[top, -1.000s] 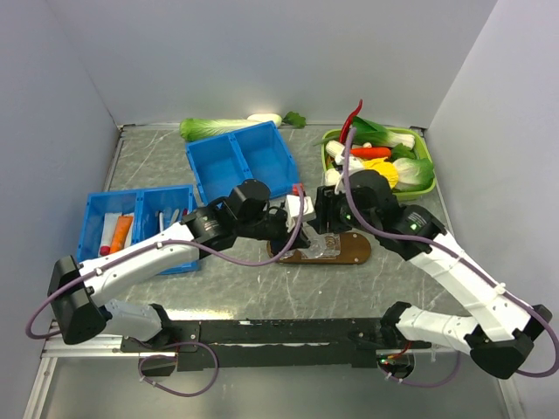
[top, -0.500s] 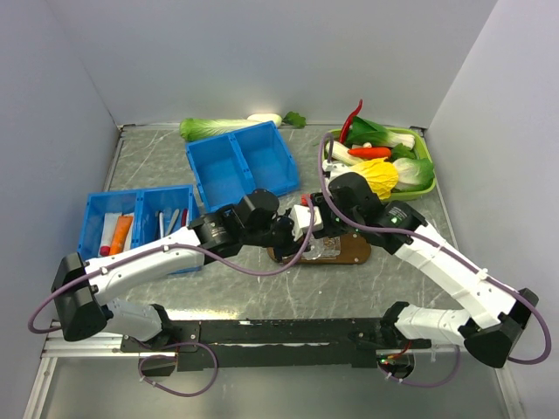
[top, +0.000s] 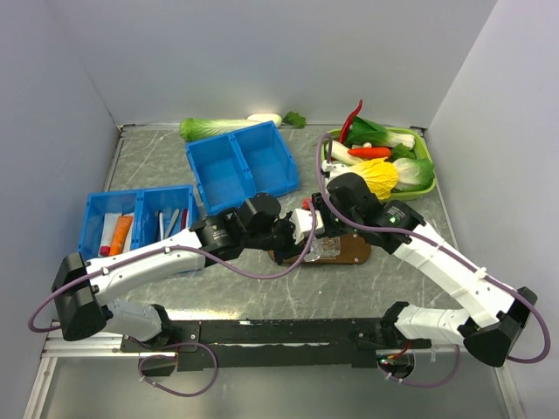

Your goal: Prepare toiletry sets of a toothbrush and toothpaste on the tray

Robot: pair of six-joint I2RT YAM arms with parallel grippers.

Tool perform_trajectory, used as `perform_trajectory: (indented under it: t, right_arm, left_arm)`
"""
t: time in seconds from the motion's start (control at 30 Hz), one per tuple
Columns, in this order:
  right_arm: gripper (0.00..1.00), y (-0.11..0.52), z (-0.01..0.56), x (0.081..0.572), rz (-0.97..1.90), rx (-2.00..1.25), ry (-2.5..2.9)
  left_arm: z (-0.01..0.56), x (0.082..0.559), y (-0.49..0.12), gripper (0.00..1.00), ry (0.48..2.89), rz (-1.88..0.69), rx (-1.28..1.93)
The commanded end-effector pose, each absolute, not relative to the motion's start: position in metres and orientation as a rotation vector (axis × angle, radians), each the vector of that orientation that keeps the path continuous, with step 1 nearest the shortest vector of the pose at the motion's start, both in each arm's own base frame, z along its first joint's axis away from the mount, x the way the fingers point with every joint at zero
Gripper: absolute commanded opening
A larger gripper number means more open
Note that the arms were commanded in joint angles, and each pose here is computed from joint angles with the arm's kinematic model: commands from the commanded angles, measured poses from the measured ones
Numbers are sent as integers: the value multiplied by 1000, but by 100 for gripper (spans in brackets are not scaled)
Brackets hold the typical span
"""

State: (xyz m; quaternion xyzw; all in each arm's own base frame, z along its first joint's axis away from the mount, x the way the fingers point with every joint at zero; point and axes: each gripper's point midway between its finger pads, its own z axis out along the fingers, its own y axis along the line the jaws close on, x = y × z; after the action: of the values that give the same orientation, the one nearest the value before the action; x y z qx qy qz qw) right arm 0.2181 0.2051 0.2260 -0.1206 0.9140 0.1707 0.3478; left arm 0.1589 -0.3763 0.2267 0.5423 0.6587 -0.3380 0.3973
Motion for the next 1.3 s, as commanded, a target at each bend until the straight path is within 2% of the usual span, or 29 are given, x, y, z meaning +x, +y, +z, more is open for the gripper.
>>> perform_trajectory:
  t: [0.0,0.23,0.43,0.57,0.63,0.67,0.73,0.77,0.93,1.07,1.13,1.17,1.27]
  right_arm:
    - [45,212,222,217,459,-343,2364]
    - [41,217,215,217,474,-356,2384]
    - [26,215,218,220,441,-348,2374]
    - [8,214,225,222,446,-328,2351]
    - [3,213,230,223,457,-317,2330]
    - [0,213,231,223,459,-311,2325]
    - [0,211,237,223,467,-299,2302]
    - [0,210,241,223,472,-288,2288]
    - [0,206,252,222,497,-257,2237]
    - [0,202,264,221,512,-240,2193]
    - [0,196,268,223,489,-227,2175]
    - [0,193,270,223,479,-223,2166]
    - [0,183,278,229,435,-203,2134]
  left_arm:
    - [247,163,-386,1,1568,-865,1350]
    - [250,162,-385,1,1557,-866,1343]
    - [250,164,-385,1,1564,-860,1332]
    - [256,166,-385,1,1567,-860,1301]
    - [261,165,-385,3,1554,-867,1289]
    - [263,166,-385,8,1552,-867,1279]
    - [266,167,-383,14,1544,-867,1266]
    - [267,168,-383,20,1544,-861,1257]
    - [271,167,-381,38,1535,-867,1244]
    - [275,166,-379,63,1528,-873,1239]
    - [280,165,-376,70,1516,-870,1229]
    - [283,165,-375,78,1503,-871,1222]
    - [304,164,-366,94,1442,-882,1172]
